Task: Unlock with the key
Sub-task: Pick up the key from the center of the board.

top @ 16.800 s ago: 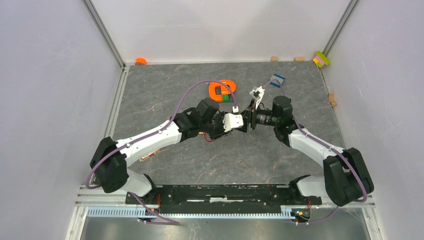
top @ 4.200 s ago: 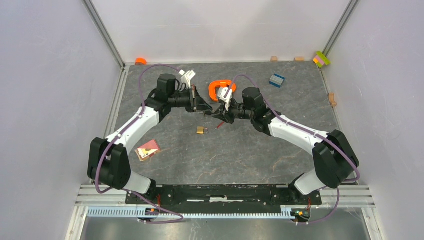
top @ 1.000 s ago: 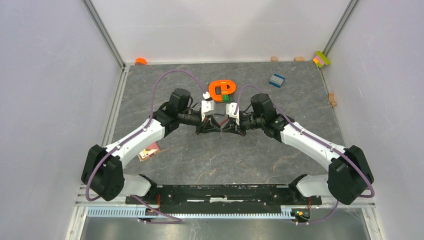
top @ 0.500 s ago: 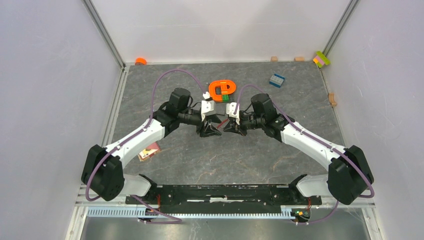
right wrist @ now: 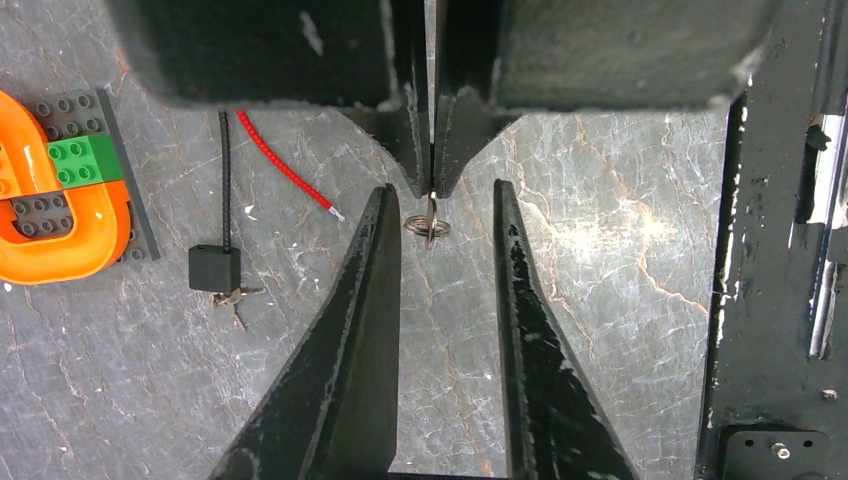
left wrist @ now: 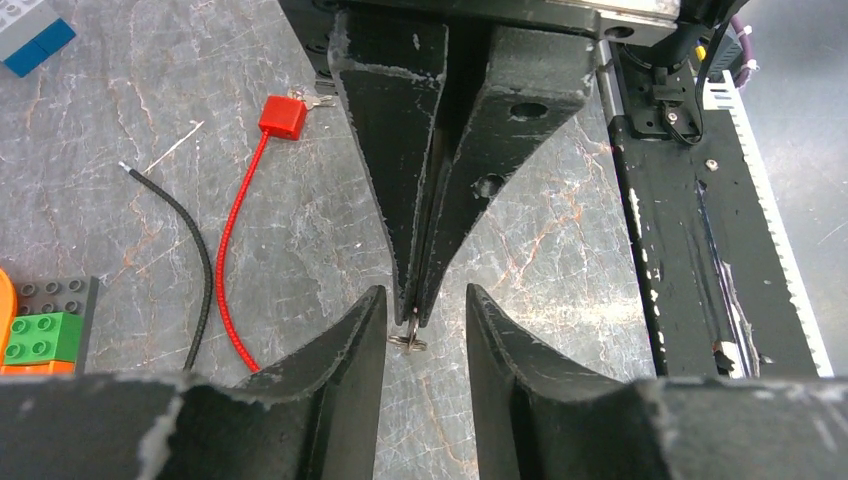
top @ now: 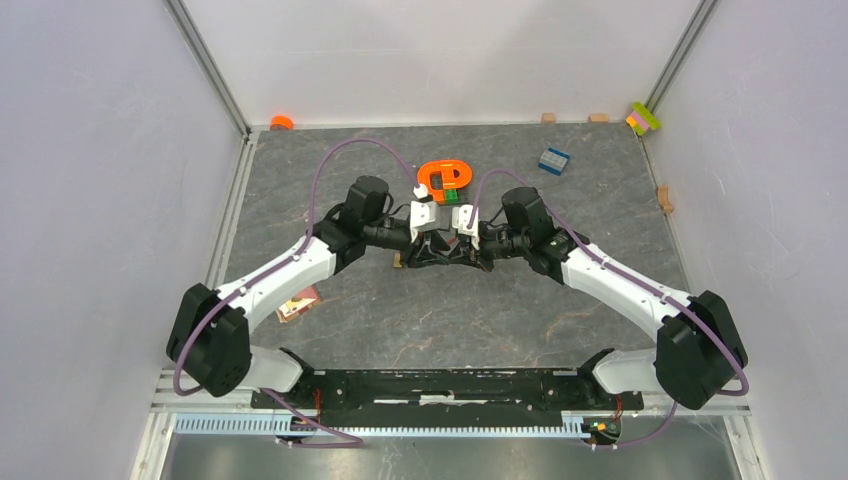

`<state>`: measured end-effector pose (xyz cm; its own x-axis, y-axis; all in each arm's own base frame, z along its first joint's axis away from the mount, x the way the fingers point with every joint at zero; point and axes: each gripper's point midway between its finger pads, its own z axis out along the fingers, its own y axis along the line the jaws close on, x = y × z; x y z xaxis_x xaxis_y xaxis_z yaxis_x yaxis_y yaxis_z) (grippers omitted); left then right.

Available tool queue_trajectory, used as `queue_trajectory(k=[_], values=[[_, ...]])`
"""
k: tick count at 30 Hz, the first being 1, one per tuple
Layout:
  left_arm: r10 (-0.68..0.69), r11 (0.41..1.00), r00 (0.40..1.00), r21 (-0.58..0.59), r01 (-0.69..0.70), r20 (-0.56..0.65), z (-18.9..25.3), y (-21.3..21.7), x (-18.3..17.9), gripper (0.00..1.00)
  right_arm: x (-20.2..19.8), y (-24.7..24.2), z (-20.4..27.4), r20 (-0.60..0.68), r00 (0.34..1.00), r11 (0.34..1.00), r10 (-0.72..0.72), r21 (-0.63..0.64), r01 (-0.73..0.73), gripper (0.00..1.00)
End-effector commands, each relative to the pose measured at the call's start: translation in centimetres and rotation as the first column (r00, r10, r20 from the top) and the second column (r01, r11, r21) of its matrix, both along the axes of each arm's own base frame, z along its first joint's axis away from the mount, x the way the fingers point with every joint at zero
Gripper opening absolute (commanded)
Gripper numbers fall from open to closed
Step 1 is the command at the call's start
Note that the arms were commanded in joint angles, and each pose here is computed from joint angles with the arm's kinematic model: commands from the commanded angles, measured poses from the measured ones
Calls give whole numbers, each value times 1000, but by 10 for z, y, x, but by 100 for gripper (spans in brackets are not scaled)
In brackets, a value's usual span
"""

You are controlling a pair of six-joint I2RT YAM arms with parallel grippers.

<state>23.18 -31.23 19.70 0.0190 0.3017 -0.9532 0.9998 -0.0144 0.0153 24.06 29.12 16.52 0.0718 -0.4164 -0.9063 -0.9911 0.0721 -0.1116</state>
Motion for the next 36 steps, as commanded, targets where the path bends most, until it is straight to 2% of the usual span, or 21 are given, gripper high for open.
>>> queue_trajectory(k=[1,7,16,22,33,34,36], values=[[-2,1000,999,-10,3,38,14,-6,8,40,5,1,9,26,1000,1000,-14,17,13,0],[-11,1000,999,25,10,30,7,-5,9,31,5,1,9,26,1000,1000,-13,17,13,0],[-30,997,999,72,28,20,-5,0,6,28,5,1,8,26,1000,1000,-16,14,16,0],[-25,997,1000,74,24,16,-5,-1,8,24,5,1,8,23,1000,1000,-16,15,16,0],[-26,997,1000,66,26,1,-1,-5,11,10,5,1,6,21,1000,1000,-16,12,16,0],[-30,997,1000,64,30,0,0,-6,10,10,5,0,6,19,1000,1000,-16,11,16,0],[-30,998,999,63,31,-9,0,-6,10,17,4,1,6,20,1000,1000,-14,13,14,0]])
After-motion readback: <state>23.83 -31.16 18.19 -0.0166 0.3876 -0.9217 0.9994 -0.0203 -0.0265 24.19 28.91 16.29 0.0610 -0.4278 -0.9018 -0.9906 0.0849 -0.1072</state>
